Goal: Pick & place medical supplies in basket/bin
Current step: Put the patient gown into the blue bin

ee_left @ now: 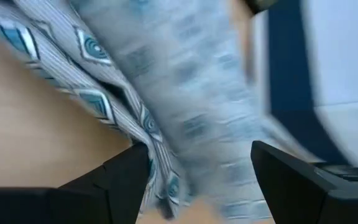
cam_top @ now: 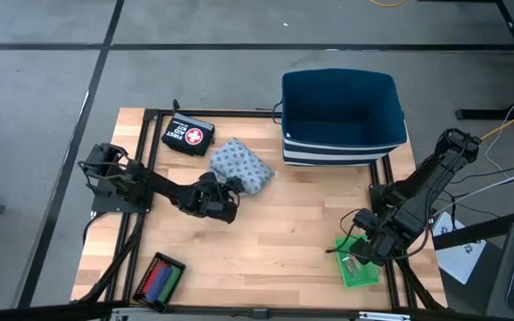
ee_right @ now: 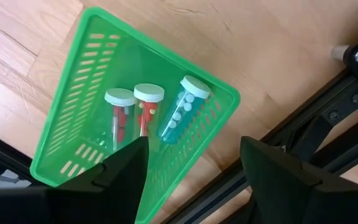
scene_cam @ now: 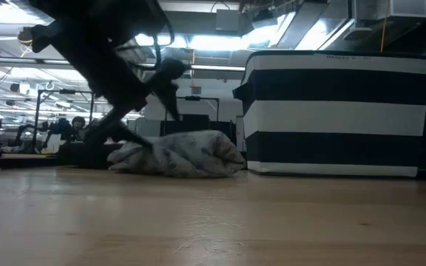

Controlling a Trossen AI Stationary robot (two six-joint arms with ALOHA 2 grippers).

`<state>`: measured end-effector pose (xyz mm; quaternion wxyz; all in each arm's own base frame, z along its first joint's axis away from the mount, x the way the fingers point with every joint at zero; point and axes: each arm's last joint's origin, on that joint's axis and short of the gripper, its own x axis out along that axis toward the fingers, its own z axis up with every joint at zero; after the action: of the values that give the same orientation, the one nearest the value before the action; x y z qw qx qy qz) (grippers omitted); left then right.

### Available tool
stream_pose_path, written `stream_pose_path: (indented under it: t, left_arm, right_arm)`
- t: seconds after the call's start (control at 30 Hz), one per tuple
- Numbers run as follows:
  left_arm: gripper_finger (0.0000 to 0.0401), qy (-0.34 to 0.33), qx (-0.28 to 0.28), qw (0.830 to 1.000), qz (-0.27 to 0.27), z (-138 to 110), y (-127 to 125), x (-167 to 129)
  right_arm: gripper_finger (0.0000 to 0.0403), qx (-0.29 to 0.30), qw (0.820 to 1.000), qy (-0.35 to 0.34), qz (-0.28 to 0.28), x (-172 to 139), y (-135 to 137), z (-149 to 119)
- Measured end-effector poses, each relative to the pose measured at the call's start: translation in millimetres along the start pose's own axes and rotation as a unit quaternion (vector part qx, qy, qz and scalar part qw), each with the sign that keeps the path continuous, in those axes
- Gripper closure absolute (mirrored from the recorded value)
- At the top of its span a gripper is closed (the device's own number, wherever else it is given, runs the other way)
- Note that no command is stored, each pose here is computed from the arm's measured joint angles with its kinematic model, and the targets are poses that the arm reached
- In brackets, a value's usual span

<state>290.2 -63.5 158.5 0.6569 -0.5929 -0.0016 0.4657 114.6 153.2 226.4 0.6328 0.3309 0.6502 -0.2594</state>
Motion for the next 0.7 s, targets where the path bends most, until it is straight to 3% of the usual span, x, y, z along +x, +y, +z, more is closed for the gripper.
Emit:
stream_pose_path:
  t: [0.2,0.7]
  left_arm:
    - [0.0124,-0.005,0.000,1.000,-0.024,-2,-4,-1]
    - [0.0124,0.006,0.007,1.000,0.028,7,0,14]
  right_arm:
    - [0.0149,0.006,1.000,0.005,-0.003,-1,-1,0]
    - [0.0149,0.005,1.000,-0.001,-0.004,-1,-2,0]
